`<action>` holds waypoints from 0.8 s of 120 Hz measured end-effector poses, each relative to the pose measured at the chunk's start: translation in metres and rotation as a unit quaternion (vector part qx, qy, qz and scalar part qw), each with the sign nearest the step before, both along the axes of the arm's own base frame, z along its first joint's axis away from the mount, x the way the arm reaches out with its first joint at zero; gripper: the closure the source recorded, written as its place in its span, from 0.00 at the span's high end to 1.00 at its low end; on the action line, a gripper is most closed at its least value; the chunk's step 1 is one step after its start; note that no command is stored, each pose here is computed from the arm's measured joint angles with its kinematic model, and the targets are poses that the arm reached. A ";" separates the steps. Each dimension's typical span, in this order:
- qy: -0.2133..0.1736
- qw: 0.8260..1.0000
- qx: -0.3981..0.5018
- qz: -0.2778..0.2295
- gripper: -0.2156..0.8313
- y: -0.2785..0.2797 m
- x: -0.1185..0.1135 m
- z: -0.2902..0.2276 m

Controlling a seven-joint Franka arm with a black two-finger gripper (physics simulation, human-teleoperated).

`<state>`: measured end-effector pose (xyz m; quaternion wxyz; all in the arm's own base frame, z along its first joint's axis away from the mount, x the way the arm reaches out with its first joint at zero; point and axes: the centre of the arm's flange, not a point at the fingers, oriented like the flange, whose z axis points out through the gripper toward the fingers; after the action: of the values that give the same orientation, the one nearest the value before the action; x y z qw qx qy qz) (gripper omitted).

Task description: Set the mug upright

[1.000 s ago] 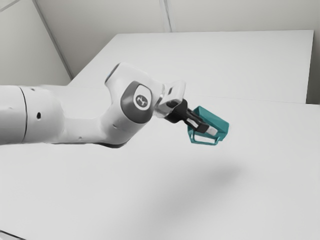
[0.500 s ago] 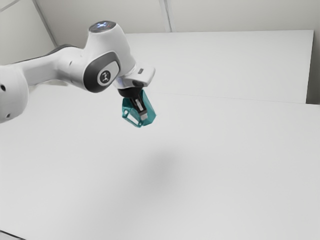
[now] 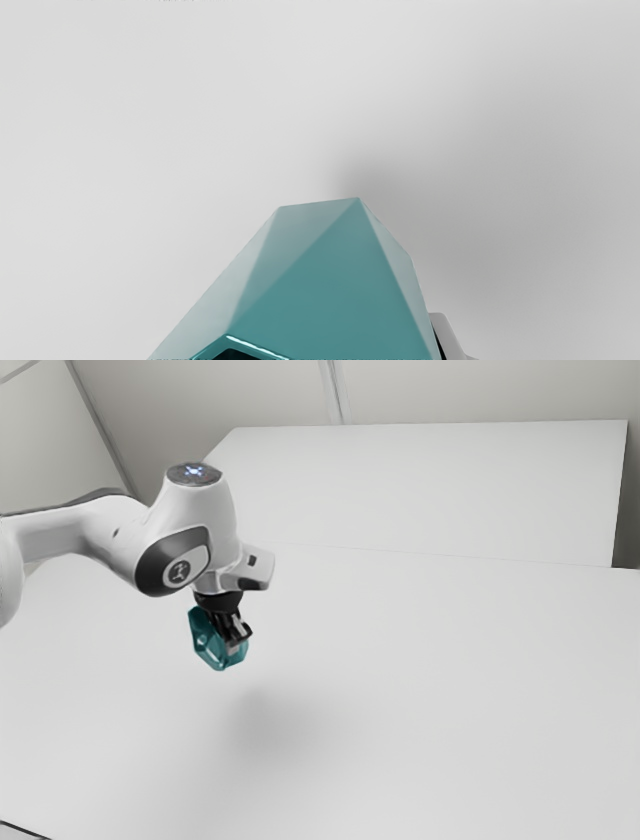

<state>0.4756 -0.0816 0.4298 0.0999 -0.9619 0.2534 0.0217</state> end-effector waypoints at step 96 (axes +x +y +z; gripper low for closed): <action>-0.006 0.994 -0.030 0.104 0.05 0.002 0.020 -0.096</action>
<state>0.4952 -0.0799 0.3340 0.0699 -0.9857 0.1521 0.0185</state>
